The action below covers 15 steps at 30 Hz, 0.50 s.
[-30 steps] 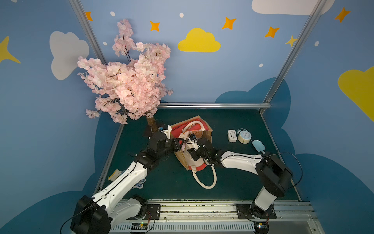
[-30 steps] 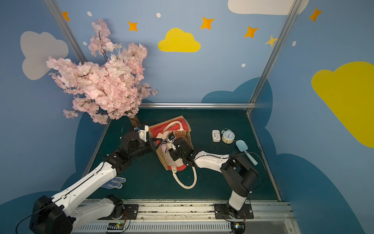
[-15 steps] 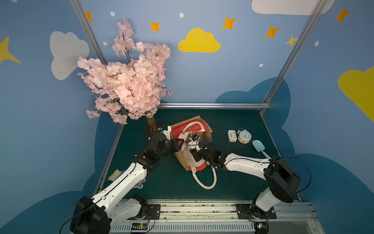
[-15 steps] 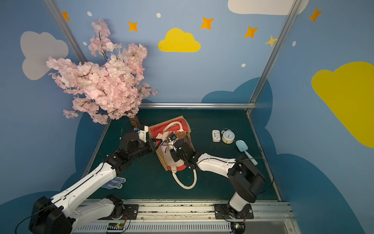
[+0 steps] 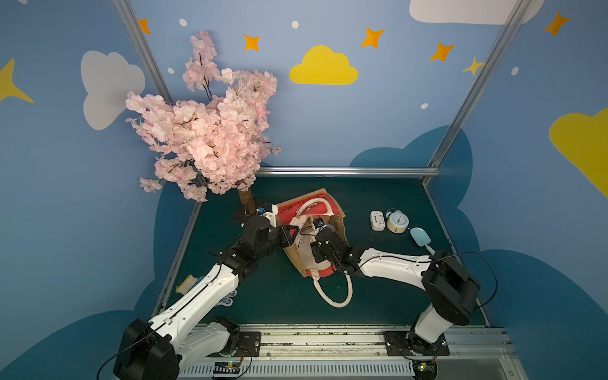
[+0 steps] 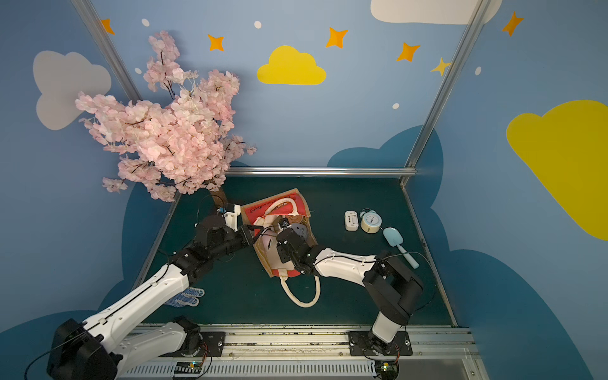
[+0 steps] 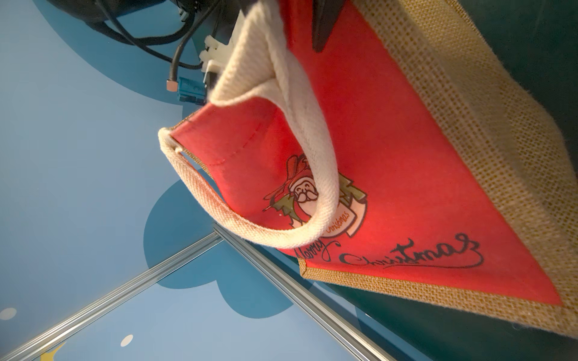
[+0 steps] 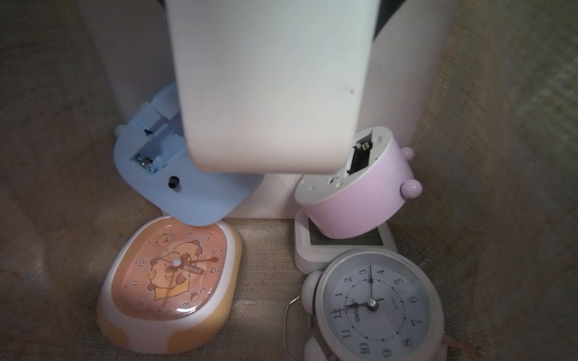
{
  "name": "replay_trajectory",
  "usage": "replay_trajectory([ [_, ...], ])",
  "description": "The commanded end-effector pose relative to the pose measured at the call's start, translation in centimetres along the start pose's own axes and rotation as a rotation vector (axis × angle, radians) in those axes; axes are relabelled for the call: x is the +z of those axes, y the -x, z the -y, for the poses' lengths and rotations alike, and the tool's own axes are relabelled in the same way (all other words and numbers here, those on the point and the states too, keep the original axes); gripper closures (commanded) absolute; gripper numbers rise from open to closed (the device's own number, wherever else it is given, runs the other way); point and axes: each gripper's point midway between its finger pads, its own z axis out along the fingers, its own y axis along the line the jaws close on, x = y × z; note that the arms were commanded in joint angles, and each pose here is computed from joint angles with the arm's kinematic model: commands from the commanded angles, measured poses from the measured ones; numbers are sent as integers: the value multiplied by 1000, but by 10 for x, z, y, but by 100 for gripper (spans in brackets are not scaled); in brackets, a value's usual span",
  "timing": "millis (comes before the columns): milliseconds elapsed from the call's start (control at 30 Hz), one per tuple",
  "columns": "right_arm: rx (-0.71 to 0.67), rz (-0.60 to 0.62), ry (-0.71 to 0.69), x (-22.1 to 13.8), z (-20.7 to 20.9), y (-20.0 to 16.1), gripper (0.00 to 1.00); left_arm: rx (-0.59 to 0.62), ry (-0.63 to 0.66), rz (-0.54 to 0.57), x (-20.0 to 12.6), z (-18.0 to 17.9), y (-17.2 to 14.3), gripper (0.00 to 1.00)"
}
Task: Take the alarm clock out of the canvas bag
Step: Pick up the alarm from the canvas bag.
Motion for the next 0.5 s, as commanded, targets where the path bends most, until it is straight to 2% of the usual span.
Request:
replay_trajectory([
  [0,57,78,-41,-9,7,25,69,-3,22,13,-3,-7,-1,77],
  [167,71,144,24,-33,-2,42,68,-16,19,18,-2,-9,-2,76],
  [467,54,205,116,-79,-7,45,68,-15,7,12,0,-5,-1,76],
])
